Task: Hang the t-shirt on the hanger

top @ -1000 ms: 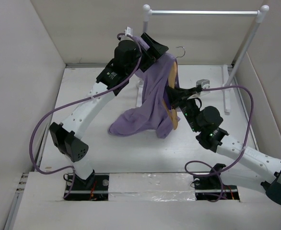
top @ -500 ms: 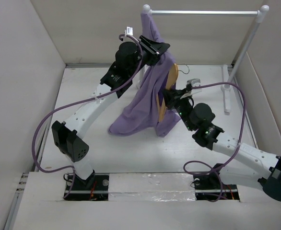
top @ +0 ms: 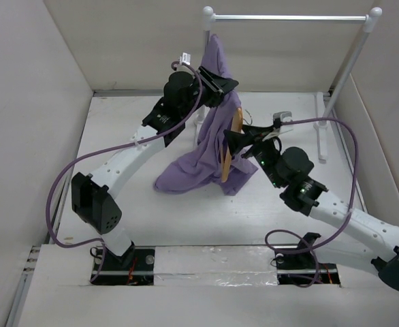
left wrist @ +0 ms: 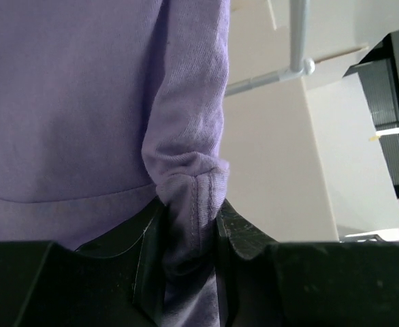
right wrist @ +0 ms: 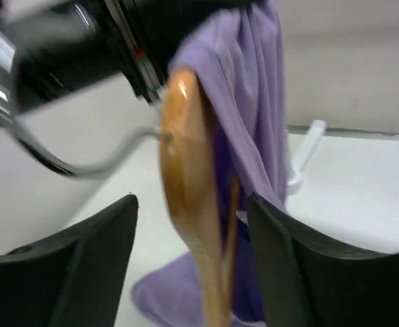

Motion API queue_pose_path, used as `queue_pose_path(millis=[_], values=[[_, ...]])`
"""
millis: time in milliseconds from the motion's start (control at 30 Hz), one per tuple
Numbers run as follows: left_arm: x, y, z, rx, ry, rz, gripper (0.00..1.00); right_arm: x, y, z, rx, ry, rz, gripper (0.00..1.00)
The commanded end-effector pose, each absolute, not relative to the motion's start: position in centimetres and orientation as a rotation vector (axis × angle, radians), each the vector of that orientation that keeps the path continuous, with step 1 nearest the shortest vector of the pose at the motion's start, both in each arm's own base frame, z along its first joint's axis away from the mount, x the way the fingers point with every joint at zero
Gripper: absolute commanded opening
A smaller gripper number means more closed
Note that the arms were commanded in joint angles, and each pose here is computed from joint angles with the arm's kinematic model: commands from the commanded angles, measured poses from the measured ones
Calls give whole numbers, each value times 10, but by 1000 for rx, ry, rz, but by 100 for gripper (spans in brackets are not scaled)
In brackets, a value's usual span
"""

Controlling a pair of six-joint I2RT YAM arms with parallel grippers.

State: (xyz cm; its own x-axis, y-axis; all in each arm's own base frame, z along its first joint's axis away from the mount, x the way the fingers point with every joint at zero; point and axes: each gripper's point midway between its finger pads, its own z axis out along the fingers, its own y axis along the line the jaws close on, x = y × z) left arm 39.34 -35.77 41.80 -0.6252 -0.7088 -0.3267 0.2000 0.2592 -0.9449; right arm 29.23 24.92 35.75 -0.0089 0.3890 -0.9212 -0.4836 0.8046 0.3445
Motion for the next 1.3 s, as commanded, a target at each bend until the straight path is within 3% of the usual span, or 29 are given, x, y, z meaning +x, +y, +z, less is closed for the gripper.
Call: queue_pose_path(millis=[0, 167, 200, 233, 267, 300, 333, 433, 500, 533, 667, 767, 1067, 1267], values=[[364, -345, 478, -352, 1617, -1586, 0, 270, 237, 413, -29, 1309, 808, 73], [363, -337, 490, -366, 1586, -1623, 0, 252, 216, 399, -16, 1360, 810, 78], [361, -339, 491, -357, 1587, -1644, 0, 253, 212, 386, -15, 1403, 788, 77], [360, -339, 491, -360, 1587, -1656, 0, 252, 208, 378, -8, 1428, 776, 70], [360, -340, 492, -362, 1586, -1667, 0, 251, 206, 360, -3, 1469, 760, 26], [361, -336, 493, -365, 1581, -1669, 0, 247, 201, 350, -6, 1494, 745, 9], [360, -336, 494, -365, 1579, -1673, 0, 249, 195, 337, 11, 1524, 721, 0], [358, -331, 496, -363, 1573, -1679, 0, 243, 185, 296, 46, 1639, 681, 0], [356, -327, 497, -359, 1574, -1681, 0, 244, 184, 275, 0, 1695, 635, 14], [356, -327, 497, -360, 1576, -1683, 0, 248, 188, 258, -31, 1754, 610, 30], [355, -323, 500, -359, 1575, -1689, 0, 254, 200, 218, -121, 1930, 529, 56], [350, -324, 500, -349, 1581, -1708, 0, 259, 208, 206, -164, 1934, 520, 66], [347, -317, 493, -364, 1593, -1728, 0, 298, 207, 204, -195, 1914, 395, 65], [344, -311, 492, -375, 1591, -1723, 0, 310, 222, 195, -287, 1935, 384, 57]])
